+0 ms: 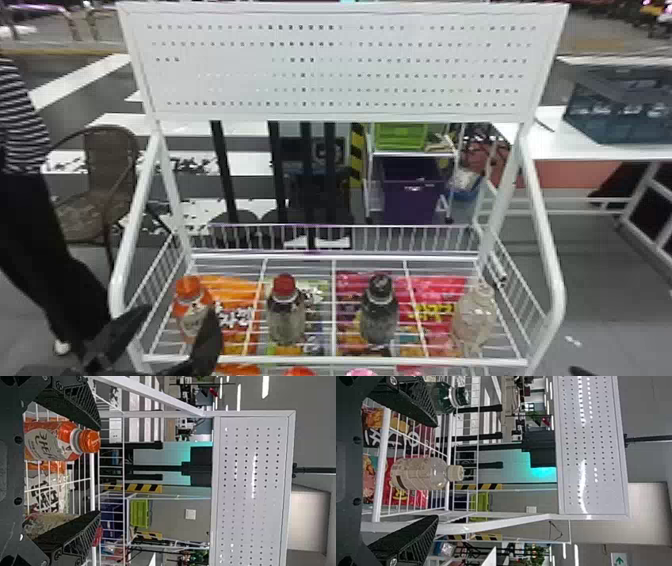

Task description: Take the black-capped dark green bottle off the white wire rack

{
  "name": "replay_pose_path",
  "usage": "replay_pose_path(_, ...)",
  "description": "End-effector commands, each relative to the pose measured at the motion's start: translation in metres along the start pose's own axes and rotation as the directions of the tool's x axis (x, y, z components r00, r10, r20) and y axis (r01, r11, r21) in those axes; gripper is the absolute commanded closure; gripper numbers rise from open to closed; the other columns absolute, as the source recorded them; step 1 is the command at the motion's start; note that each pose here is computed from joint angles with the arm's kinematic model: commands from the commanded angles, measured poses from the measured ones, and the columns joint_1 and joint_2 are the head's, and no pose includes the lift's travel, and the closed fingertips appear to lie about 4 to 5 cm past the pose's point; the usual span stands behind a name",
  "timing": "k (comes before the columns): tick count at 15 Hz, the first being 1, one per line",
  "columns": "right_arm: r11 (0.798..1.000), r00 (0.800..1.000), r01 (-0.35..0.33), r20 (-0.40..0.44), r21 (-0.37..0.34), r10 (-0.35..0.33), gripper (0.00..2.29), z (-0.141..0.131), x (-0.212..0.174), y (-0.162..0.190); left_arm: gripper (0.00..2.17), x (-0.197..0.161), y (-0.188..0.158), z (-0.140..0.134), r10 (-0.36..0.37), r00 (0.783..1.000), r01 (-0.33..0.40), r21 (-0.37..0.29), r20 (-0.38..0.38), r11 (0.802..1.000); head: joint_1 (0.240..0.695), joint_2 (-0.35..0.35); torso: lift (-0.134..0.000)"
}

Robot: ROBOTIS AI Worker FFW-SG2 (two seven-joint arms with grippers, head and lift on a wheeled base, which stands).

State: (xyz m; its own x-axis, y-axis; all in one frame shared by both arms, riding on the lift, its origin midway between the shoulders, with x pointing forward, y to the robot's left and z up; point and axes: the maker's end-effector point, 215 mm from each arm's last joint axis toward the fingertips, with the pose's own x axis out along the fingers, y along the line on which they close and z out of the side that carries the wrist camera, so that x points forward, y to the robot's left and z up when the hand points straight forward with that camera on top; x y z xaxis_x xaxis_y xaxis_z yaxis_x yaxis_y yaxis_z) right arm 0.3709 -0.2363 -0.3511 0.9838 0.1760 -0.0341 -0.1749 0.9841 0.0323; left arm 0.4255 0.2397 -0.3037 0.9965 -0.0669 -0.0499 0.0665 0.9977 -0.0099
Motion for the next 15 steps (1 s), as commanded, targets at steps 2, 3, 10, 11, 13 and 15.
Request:
replay_pose_path(2,0.998,0.999,-0.048,0.000,0.029,0.048,0.08,-0.048,0.022,0.036,0.15,-0.001,0.000,0.000,0.001,1.000,-0.001,0.000,-0.002,1.000,0.499,0.000,0.000)
replay_pose_path(3,0.998,0.998,-0.065,-0.020,0.026,0.065,0.08,-0.065,0.033,0.046,0.15,-0.002,0.001,-0.001,0.002,1.000,-0.002,0.001,-0.003,1.000,0.499,0.000,0.000)
replay_pose_path(10,0.987,0.987,-0.158,-0.018,0.024,0.159,0.09,-0.083,0.118,0.105,0.15,-0.006,0.000,-0.005,0.002,1.000,-0.002,0.007,-0.015,1.000,0.499,0.000,0.000)
replay_pose_path(11,0.987,0.987,-0.162,-0.019,0.022,0.162,0.09,-0.083,0.128,0.107,0.15,-0.006,0.001,-0.005,0.003,1.000,-0.003,0.010,-0.014,1.000,0.499,0.000,0.000)
replay_pose_path(13,0.986,0.986,-0.167,-0.019,0.021,0.168,0.09,-0.078,0.147,0.112,0.15,-0.006,0.002,-0.007,0.004,1.000,-0.004,0.011,-0.019,1.000,0.499,0.000,0.000)
replay_pose_path(15,0.984,0.983,-0.179,-0.033,0.020,0.179,0.09,-0.081,0.164,0.118,0.15,-0.006,0.002,-0.008,0.004,1.000,-0.004,0.012,-0.022,1.000,0.499,0.000,0.000)
